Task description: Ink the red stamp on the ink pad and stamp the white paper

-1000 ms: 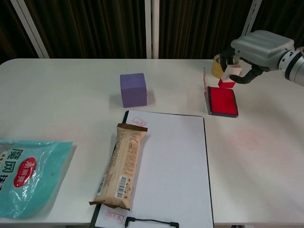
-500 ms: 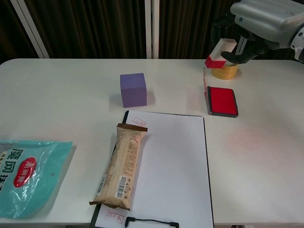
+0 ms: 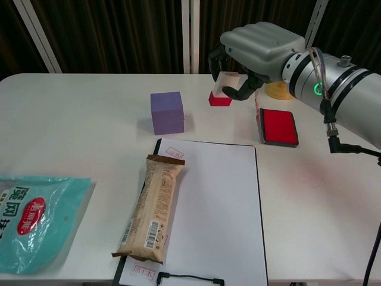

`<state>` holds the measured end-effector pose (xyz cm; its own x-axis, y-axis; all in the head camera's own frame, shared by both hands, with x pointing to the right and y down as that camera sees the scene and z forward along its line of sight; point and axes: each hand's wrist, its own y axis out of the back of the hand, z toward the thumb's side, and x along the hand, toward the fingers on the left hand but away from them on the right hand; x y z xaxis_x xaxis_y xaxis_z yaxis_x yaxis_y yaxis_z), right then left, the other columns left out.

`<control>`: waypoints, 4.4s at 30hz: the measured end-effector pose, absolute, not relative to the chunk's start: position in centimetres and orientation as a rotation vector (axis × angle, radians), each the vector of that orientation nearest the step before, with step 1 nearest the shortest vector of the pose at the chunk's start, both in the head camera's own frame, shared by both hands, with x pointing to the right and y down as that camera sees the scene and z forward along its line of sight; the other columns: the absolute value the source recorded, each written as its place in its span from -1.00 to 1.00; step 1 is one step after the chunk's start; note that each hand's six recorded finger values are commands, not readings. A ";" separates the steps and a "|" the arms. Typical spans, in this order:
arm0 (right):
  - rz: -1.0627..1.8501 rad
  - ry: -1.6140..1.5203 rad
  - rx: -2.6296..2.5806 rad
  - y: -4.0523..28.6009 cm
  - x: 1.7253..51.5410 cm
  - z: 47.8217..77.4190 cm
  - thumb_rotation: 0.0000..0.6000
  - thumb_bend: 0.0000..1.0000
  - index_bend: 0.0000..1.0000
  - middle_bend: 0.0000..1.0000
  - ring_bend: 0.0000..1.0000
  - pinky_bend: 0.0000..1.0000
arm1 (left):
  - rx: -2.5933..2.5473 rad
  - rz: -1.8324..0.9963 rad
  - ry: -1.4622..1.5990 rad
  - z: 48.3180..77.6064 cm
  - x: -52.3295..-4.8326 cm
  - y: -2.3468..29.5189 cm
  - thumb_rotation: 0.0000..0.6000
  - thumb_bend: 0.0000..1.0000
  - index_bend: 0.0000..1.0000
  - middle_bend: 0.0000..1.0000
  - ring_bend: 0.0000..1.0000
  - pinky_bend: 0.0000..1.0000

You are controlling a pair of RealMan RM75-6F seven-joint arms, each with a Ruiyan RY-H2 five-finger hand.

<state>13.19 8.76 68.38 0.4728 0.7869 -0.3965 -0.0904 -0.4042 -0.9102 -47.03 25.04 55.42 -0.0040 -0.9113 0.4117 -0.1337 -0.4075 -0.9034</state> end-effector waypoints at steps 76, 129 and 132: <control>1.393 -0.427 -1.669 12.1 4.5 76.9 1.00 0.11 1.00 0.82 0.88 0.96 | -1.609 -1.494 1.110 55.6 -48.0 25.5 1.00 -1.00 -0.68 -0.70 -0.76 -0.50; 1.265 -0.606 -1.672 10.1 5.7 72.6 1.00 0.09 1.00 0.84 0.88 0.96 | -1.607 -1.481 1.102 55.2 -47.6 25.3 1.00 -1.00 -0.70 -0.70 -0.76 -0.50; 1.246 -0.664 -1.672 9.1 7.3 70.6 1.00 0.09 1.00 0.84 0.88 0.96 | -1.610 -1.477 1.098 55.2 -47.3 25.3 1.00 -1.00 -0.70 -0.70 -0.76 -0.50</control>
